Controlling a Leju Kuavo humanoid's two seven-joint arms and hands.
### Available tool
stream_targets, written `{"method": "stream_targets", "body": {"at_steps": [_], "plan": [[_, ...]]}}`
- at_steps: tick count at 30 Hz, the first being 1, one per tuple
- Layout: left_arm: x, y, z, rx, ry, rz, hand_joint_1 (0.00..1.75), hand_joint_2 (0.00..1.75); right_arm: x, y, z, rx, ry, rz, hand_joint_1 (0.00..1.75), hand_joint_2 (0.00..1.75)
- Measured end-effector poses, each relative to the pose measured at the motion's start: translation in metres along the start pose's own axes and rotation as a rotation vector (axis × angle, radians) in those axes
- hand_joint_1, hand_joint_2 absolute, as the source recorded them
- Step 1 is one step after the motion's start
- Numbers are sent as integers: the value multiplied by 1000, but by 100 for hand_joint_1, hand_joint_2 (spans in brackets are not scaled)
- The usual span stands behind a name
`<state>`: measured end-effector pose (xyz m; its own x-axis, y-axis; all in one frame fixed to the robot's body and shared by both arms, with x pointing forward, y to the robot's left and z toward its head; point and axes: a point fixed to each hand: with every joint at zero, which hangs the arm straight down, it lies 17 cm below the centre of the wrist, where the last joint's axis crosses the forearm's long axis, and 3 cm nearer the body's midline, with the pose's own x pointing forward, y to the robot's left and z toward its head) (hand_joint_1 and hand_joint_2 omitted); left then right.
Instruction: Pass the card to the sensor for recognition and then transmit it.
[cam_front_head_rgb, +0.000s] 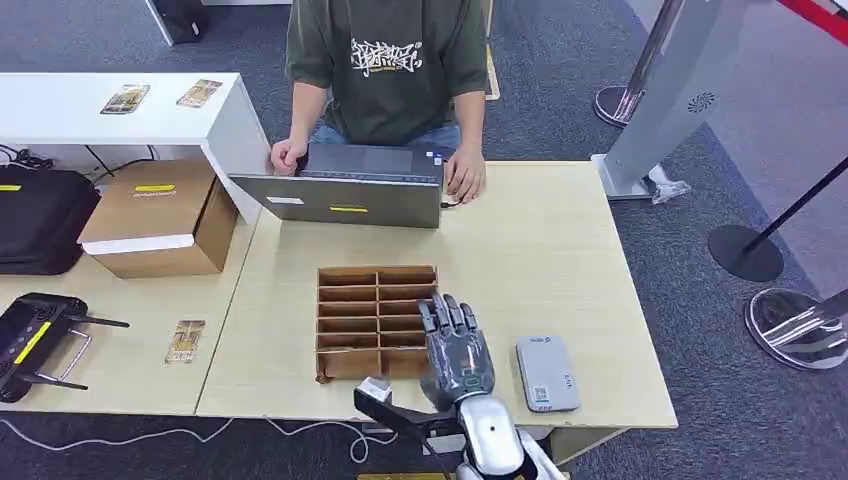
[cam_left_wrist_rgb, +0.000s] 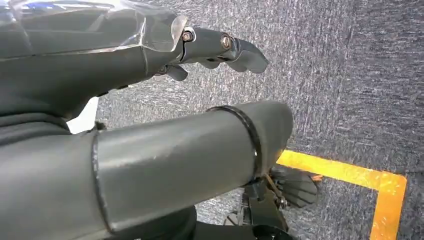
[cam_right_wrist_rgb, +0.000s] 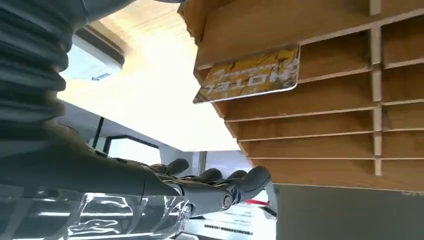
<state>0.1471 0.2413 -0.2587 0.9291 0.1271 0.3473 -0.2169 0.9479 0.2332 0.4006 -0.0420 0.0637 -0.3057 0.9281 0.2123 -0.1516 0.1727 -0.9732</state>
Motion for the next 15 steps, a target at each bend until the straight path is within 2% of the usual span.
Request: {"method": "stream_targets", "body": {"at_steps": [15], "plan": [[4, -2, 0, -2, -8, 4, 0, 0, 9, 8, -6, 16, -43, 40, 0, 175]]}}
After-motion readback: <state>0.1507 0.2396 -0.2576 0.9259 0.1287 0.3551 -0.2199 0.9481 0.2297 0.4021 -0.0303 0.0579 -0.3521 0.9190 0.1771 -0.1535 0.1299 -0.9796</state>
